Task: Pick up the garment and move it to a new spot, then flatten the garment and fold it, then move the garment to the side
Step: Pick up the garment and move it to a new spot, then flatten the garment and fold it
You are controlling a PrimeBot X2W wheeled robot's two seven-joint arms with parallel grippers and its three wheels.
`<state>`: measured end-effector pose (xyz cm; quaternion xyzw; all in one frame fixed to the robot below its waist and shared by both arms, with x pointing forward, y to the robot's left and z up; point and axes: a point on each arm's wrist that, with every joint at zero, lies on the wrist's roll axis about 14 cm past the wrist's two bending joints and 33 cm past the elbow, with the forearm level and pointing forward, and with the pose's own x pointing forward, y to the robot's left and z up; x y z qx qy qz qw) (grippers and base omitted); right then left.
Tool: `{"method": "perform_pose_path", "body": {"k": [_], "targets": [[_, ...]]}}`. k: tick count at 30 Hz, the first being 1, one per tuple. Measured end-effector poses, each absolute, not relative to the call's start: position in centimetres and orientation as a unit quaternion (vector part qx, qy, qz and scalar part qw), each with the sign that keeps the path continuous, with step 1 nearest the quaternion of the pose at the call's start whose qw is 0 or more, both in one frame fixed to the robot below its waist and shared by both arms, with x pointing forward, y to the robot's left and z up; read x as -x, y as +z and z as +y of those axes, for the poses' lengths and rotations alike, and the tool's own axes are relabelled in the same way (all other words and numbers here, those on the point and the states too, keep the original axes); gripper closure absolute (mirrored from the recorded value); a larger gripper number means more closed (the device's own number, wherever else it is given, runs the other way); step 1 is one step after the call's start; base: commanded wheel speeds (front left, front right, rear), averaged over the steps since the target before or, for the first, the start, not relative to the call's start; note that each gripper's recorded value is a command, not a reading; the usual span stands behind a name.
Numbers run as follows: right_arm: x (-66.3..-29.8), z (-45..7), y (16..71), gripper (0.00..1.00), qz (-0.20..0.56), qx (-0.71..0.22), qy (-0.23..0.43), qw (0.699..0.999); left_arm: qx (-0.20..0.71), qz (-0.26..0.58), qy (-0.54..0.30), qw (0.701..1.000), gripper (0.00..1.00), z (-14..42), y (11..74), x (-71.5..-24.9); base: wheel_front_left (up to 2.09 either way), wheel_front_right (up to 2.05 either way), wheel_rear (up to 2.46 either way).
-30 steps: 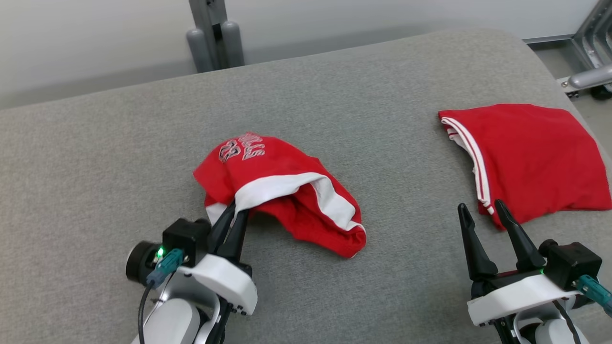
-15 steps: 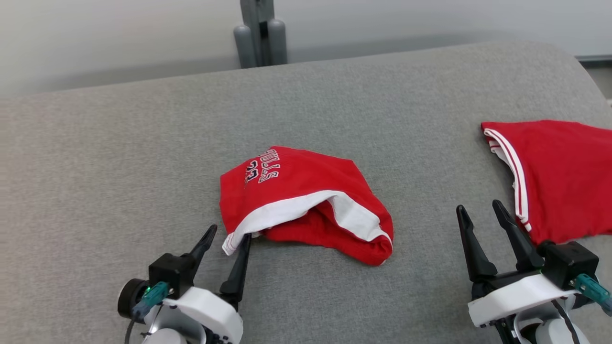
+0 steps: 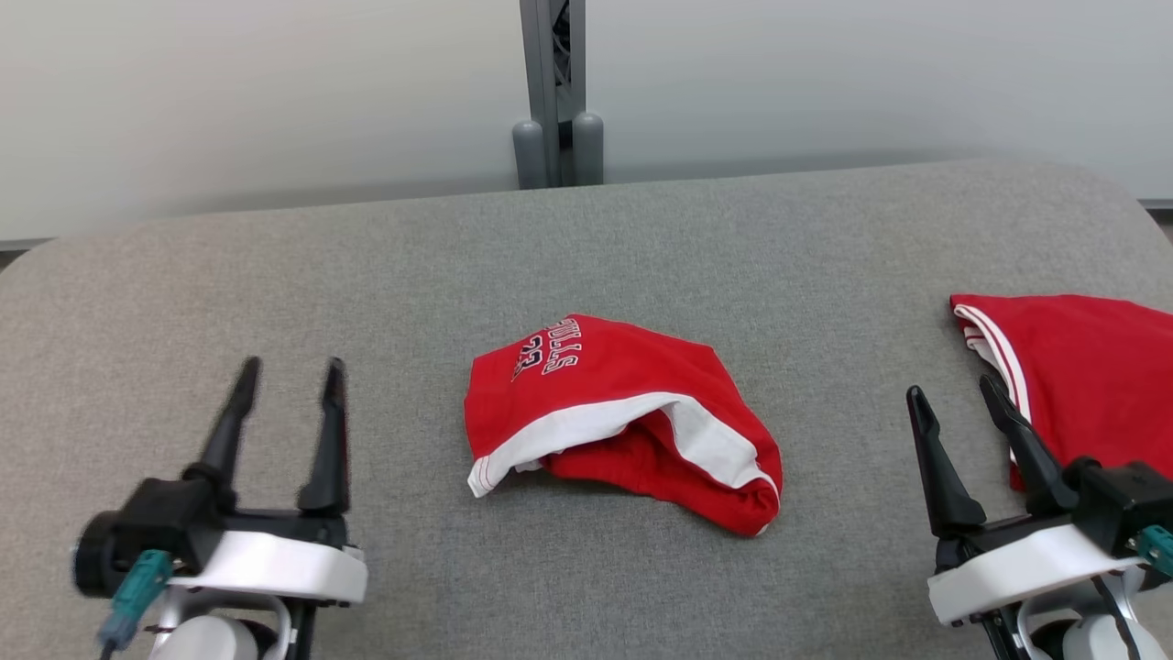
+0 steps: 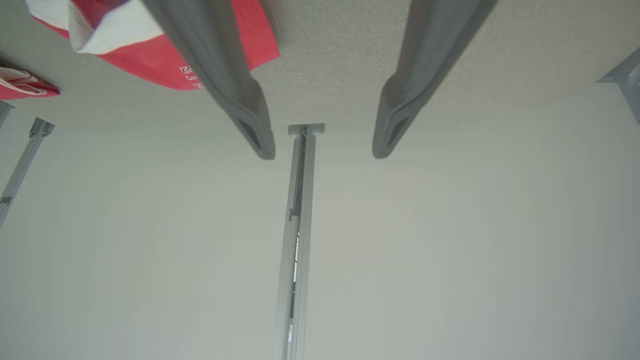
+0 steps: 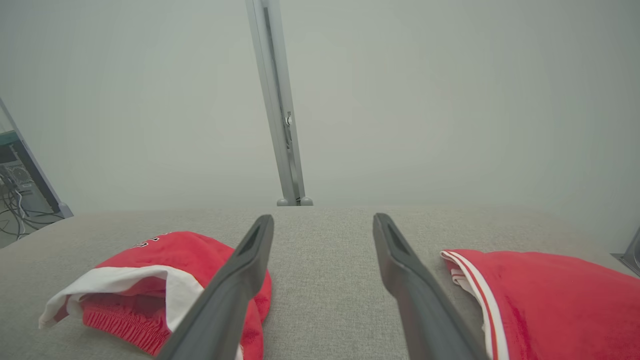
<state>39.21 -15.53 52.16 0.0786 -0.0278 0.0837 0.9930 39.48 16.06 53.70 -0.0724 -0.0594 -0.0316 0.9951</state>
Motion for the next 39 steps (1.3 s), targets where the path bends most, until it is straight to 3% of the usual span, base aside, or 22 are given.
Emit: {"method": "perform_pose_path", "body": {"k": [6, 17, 39], "targets": [[-38.0, -16.0, 52.6, 0.0, -0.026, -0.068, 0.08, 0.994, 0.057, -0.097, 0.0, 0.994, 0.0, 18.4, 56.6, -37.9, 0.0, 0.0, 0.0], [-35.1, -15.3, 51.2, 0.0, 0.006, -0.07, 0.085, 0.994, 0.056, -0.059, 0.0, 0.997, 0.0, 18.3, 54.3, -35.4, 0.0, 0.0, 0.0], [-35.6, -15.8, 50.7, 0.0, 0.015, -0.071, 0.078, 0.994, 0.055, -0.048, 0.003, 0.997, 0.0, 18.6, 53.6, -35.3, 0.0, 0.0, 0.0]]}}
